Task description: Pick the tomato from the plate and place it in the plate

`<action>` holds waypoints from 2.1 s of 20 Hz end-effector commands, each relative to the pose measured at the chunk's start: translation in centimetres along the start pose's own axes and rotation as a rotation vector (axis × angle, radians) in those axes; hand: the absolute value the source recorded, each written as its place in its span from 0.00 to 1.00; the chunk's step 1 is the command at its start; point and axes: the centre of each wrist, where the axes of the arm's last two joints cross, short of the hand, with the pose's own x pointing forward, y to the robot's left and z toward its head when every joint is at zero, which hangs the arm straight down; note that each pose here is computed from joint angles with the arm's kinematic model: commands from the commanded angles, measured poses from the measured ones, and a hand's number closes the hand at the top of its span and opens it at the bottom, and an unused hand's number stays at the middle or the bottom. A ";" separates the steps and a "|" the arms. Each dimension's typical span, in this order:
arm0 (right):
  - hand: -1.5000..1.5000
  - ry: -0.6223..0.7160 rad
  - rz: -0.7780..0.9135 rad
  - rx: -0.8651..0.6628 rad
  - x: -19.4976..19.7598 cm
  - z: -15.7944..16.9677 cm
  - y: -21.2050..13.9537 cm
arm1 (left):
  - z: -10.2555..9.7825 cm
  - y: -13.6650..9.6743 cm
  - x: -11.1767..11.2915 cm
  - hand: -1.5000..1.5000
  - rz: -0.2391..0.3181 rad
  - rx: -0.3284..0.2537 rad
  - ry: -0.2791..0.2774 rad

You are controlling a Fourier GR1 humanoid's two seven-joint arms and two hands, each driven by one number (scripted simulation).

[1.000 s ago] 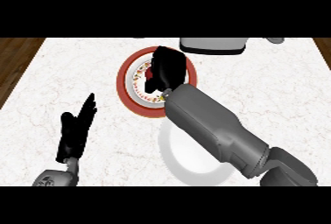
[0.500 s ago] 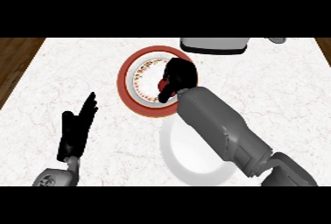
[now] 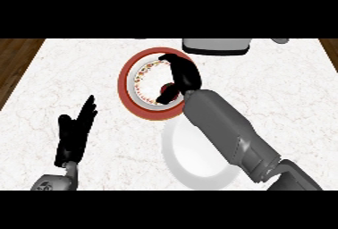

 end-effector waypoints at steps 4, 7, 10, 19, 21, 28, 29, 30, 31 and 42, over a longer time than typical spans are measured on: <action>0.00 -0.112 -0.443 -0.196 -2.8 0.4 -1.5 | 0.0 1.3 -0.2 0.50 0.004 0.033 0.007; 0.00 -0.124 -0.520 -0.159 -4.5 1.0 -0.5 | -0.5 1.2 1.4 0.50 -0.004 0.020 -0.002; 0.00 -0.157 -0.593 -0.135 -5.5 0.2 -2.9 | 1.1 -1.4 -0.2 0.50 -0.006 0.043 0.010; 0.00 -0.238 -0.577 -0.065 -7.2 0.2 -0.9 | 0.5 -0.8 -1.5 0.50 0.009 0.028 0.008; 0.00 -0.238 -0.574 -0.114 -7.0 0.9 0.9 | -0.2 0.0 -0.7 0.50 0.012 0.013 0.010; 0.00 -0.182 -0.517 -0.117 -8.2 1.7 2.0 | -1.2 1.6 -0.5 0.50 0.007 0.015 0.016; 0.00 -0.146 -0.484 -0.121 -7.8 0.9 1.5 | -0.3 -0.3 -0.8 0.50 -0.001 0.007 -0.009; 0.00 -0.159 -0.465 -0.148 -7.3 1.0 1.6 | -0.5 0.3 -0.6 0.50 -0.004 0.018 0.007; 0.00 -0.151 -0.473 -0.129 -8.3 1.7 2.4 | 0.4 0.8 -0.3 0.50 -0.003 -0.001 0.004; 0.00 -0.074 -0.419 -0.169 -9.7 0.6 1.3 | 1.5 -0.7 -0.3 0.50 0.012 0.016 0.010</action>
